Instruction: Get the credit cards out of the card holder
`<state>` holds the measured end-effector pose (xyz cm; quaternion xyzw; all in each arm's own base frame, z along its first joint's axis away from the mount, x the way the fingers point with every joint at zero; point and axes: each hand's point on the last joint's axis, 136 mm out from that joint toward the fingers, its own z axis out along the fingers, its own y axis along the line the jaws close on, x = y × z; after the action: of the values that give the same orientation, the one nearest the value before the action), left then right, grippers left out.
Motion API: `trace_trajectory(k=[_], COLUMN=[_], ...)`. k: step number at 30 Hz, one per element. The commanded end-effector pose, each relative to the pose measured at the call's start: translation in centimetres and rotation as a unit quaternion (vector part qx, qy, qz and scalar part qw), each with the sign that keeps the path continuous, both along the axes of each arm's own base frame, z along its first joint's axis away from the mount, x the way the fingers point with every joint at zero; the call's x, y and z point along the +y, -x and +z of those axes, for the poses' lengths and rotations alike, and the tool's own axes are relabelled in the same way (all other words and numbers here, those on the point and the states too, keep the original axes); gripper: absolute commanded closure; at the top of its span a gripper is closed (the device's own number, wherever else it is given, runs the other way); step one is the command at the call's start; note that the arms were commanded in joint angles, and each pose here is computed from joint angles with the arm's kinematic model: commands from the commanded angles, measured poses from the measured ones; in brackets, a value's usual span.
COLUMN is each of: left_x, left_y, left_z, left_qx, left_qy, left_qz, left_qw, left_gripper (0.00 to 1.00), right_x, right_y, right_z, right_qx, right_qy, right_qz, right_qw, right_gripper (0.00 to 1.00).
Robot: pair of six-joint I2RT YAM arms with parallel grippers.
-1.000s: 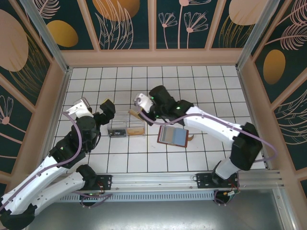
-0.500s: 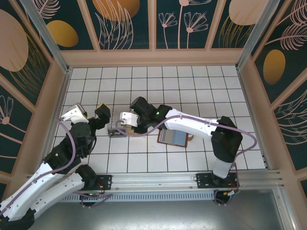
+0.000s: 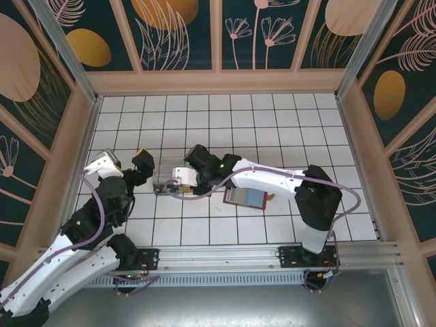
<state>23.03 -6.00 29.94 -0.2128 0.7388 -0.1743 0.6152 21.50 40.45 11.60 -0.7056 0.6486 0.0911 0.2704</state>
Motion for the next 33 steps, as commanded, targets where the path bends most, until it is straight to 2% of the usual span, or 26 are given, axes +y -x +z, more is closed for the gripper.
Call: trace_trajectory(k=[1,25,31,33], left_x=[0.5,-0.1,-0.4,-0.4], left_y=[0.1,-0.1,-0.2,-0.2], left_z=[-0.7,-1.6,-1.7,-1.8], left_qx=[0.008,0.016,0.019,0.019], left_qy=[-0.010,-0.009,-0.012,-0.011], left_qz=[0.012,-0.001,-0.004,-0.006], left_qw=[1.000,1.000,1.000,1.000], left_gripper=[0.01,0.01,0.01,0.01], right_x=[-0.2,0.9,1.0,1.0], right_y=[-0.1,-2.3,-2.7,-3.0], right_z=[-1.6,-4.2,-3.6,-3.4], right_qx=[-0.013,-0.024,-0.029,-0.034], right_qy=[0.021,0.032,0.025,0.024], right_qz=[0.005,-0.037,-0.046,-0.056], right_qw=[1.000,0.999,0.998,0.998], right_gripper=[1.00,1.00,0.86,0.78])
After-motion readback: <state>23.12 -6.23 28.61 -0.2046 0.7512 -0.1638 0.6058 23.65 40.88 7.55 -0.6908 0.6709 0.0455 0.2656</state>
